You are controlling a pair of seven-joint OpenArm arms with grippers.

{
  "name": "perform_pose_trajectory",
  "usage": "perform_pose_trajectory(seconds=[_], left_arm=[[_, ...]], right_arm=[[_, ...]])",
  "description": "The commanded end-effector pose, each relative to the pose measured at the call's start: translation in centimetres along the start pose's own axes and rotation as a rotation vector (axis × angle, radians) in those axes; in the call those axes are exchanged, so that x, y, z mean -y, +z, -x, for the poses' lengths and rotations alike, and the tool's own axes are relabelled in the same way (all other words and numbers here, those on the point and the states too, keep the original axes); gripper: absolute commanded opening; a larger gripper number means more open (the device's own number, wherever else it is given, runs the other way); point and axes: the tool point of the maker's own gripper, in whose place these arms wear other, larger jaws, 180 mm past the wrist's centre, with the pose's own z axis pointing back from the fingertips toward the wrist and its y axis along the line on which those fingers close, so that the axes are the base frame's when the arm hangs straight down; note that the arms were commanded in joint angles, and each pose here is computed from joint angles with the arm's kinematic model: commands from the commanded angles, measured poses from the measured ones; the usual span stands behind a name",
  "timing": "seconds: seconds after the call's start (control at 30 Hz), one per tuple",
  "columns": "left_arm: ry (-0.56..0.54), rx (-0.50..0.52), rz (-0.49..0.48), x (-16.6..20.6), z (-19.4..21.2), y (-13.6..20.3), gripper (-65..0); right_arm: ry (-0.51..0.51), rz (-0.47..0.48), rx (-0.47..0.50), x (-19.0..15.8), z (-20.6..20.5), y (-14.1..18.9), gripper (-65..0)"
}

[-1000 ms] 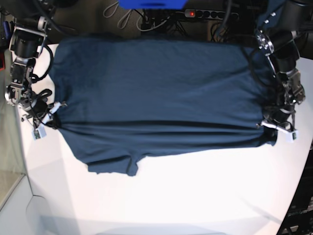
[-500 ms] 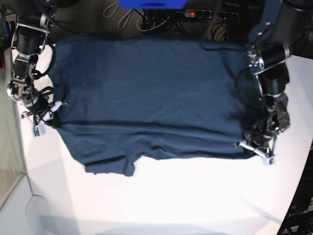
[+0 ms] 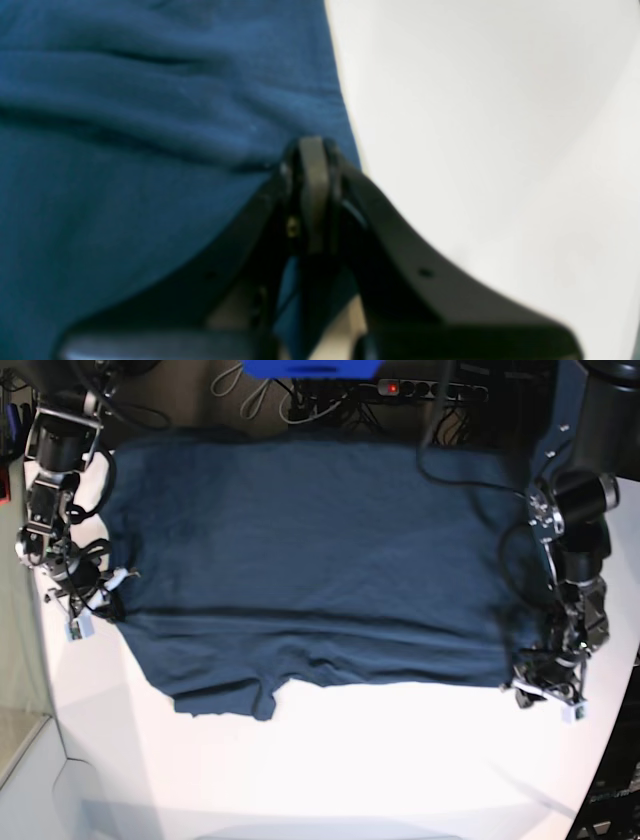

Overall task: Layout the t-shirt on the table in an organized manner, then fold the t-shirt properly
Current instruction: 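Pull the shirt side edges outward with both grippers to smooth it, then move both grippers to the shoulder corners of the navy shirt and grasp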

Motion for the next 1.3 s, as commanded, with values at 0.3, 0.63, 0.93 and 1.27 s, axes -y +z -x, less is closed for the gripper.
perform_pose_trajectory(seconds=[0.3, 0.63, 0.93, 1.27], left_arm=[[-0.047, 0.059, 0.124, 3.2, -4.2, 6.8, -46.5], [-0.107, -0.037, 0.17, 4.5, 4.6, 13.6, -46.5], [-0.053, 0.004, 0.119, 1.7, 5.6, 19.6, -46.5], [-0.026, -0.063, 0.1, 0.4, 8.8, 22.6, -46.5]], right_arm=[[0.178, 0.056, -0.011, -0.1, -4.3, 1.2, -65.0], [0.209, 0.044, 0.176, -3.7, -11.3, 1.4, -65.0], [0.053, -0.069, 0.117, -5.3, -12.2, -4.3, -65.0], [-0.09, -0.138, 0.159, -5.3, -11.0, -7.0, -65.0]])
